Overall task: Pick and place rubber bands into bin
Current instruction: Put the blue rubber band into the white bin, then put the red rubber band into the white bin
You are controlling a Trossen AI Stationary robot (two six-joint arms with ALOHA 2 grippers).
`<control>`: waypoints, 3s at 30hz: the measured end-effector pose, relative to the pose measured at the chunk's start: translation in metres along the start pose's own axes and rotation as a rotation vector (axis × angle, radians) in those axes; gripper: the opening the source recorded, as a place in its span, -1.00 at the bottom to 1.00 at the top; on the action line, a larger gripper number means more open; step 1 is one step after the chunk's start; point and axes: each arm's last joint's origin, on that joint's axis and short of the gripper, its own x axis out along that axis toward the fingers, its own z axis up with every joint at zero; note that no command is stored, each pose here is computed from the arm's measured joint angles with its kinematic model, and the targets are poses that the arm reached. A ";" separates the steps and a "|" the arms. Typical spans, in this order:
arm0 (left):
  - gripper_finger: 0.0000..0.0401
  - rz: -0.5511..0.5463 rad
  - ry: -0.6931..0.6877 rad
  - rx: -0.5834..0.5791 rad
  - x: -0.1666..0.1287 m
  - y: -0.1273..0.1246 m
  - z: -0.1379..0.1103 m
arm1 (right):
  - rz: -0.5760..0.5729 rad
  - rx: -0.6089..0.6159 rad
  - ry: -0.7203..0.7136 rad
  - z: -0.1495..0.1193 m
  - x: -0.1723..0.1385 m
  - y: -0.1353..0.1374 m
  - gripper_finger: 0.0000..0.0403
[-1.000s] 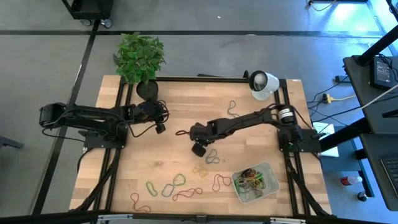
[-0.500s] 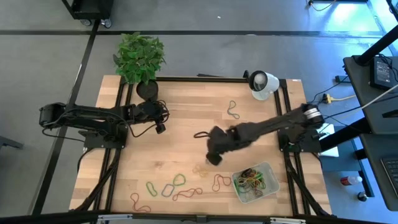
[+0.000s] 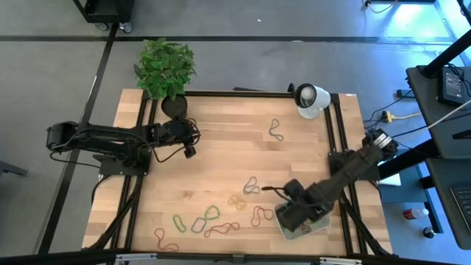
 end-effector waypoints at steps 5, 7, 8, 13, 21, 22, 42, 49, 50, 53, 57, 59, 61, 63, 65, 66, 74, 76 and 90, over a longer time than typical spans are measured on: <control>-0.71 0.001 -0.014 -0.004 0.000 0.000 0.001 | -0.076 0.100 0.059 -0.023 0.025 -0.013 -1.00; -0.71 0.000 -0.025 -0.007 0.000 0.000 0.002 | -0.090 0.112 0.091 -0.027 0.038 -0.017 -1.00; -0.71 0.000 -0.029 -0.008 0.000 0.000 0.003 | -0.090 0.116 0.091 -0.027 0.045 -0.019 -1.00; -0.71 0.000 -0.051 -0.015 0.000 0.000 0.005 | -0.038 0.128 0.101 -0.024 0.081 -0.026 -0.97; -0.71 0.001 -0.052 -0.015 0.000 0.000 0.005 | 0.002 0.133 0.112 -0.021 0.095 -0.030 -0.63; -0.71 0.001 -0.054 -0.015 0.000 0.000 0.005 | 0.003 0.133 0.112 -0.021 0.093 -0.029 -0.58; -0.71 -0.017 -0.188 0.135 -0.002 -0.002 0.018 | 0.009 -0.113 -0.206 -0.001 0.010 -0.064 -0.12; -0.71 -0.101 -0.129 0.273 -0.010 -0.018 0.025 | 0.179 -0.202 -0.544 0.029 0.014 -0.103 -0.45; -0.71 -0.096 -0.092 0.294 -0.012 -0.021 0.026 | 0.217 -0.218 -0.598 0.033 0.018 -0.107 -0.50; -0.71 -0.067 0.015 0.345 -0.021 -0.031 0.030 | 0.336 -0.272 -0.745 0.044 0.035 -0.113 -0.64; -0.71 -0.083 0.136 0.348 -0.032 -0.046 0.033 | 0.452 -0.333 -0.908 0.054 0.059 -0.118 -0.78; -0.71 -0.098 0.216 0.320 -0.036 -0.054 0.032 | 0.498 -0.373 -0.969 0.057 0.068 -0.120 -0.83; -0.71 -0.099 0.317 0.297 -0.041 -0.062 0.029 | 0.518 -0.421 -1.024 0.059 0.073 -0.121 -0.87; -0.71 -0.089 0.400 0.271 -0.046 -0.072 0.029 | 0.519 -0.464 -1.068 0.060 0.075 -0.122 -0.90; -0.71 -0.069 0.471 0.244 -0.050 -0.083 0.029 | 0.506 -0.498 -1.090 0.060 0.076 -0.122 -0.92; -0.71 -0.062 0.508 0.233 -0.053 -0.088 0.029 | 0.500 -0.511 -1.094 0.060 0.076 -0.122 -0.92; -0.71 -0.033 0.737 0.131 -0.073 -0.137 0.026 | 0.494 -0.523 -1.094 0.060 0.076 -0.122 -0.93; -0.71 -0.038 0.768 0.122 -0.079 -0.150 0.021 | 0.504 -0.512 -1.087 0.060 0.076 -0.122 -0.93; -0.71 -0.030 0.999 -0.270 -0.140 -0.217 -0.010 | 0.590 -0.657 -1.039 0.038 0.076 -0.119 -0.93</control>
